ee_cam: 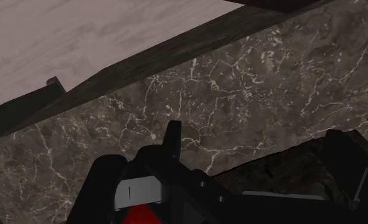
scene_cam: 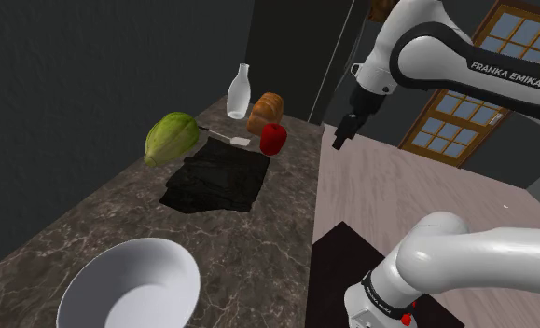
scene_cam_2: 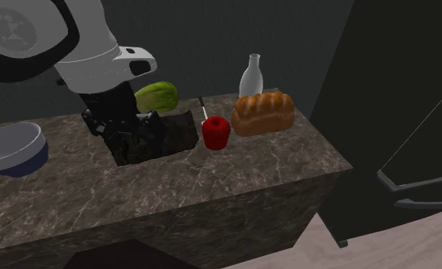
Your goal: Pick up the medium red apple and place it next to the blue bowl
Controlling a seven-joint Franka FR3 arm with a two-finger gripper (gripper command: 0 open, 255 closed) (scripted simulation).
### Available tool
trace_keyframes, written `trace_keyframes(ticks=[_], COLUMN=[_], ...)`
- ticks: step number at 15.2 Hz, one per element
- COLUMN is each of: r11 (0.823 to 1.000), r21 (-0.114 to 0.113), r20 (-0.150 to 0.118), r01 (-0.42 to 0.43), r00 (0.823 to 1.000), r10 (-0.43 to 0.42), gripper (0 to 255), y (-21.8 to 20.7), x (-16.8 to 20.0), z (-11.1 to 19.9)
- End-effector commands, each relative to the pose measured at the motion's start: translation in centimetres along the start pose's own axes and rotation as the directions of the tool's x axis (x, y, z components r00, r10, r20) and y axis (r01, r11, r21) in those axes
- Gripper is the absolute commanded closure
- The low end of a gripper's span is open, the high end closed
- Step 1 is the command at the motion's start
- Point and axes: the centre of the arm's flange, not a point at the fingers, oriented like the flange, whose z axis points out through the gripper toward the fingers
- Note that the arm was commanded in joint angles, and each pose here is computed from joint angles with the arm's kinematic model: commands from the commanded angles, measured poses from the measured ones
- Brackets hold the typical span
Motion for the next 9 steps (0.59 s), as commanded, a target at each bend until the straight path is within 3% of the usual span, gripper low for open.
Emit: trace_keyframes(ticks=[1, 9], r11=[1.0, 0.981], r21=[0.0, 0.029], r20=[0.0, 0.033], r01=[0.0, -0.193], r00=[1.0, 0.981], r10=[0.0, 0.192], gripper=[0, 0], y=[0.0, 2.5], x=[0.0, 10.5], z=[0.0, 2.5])
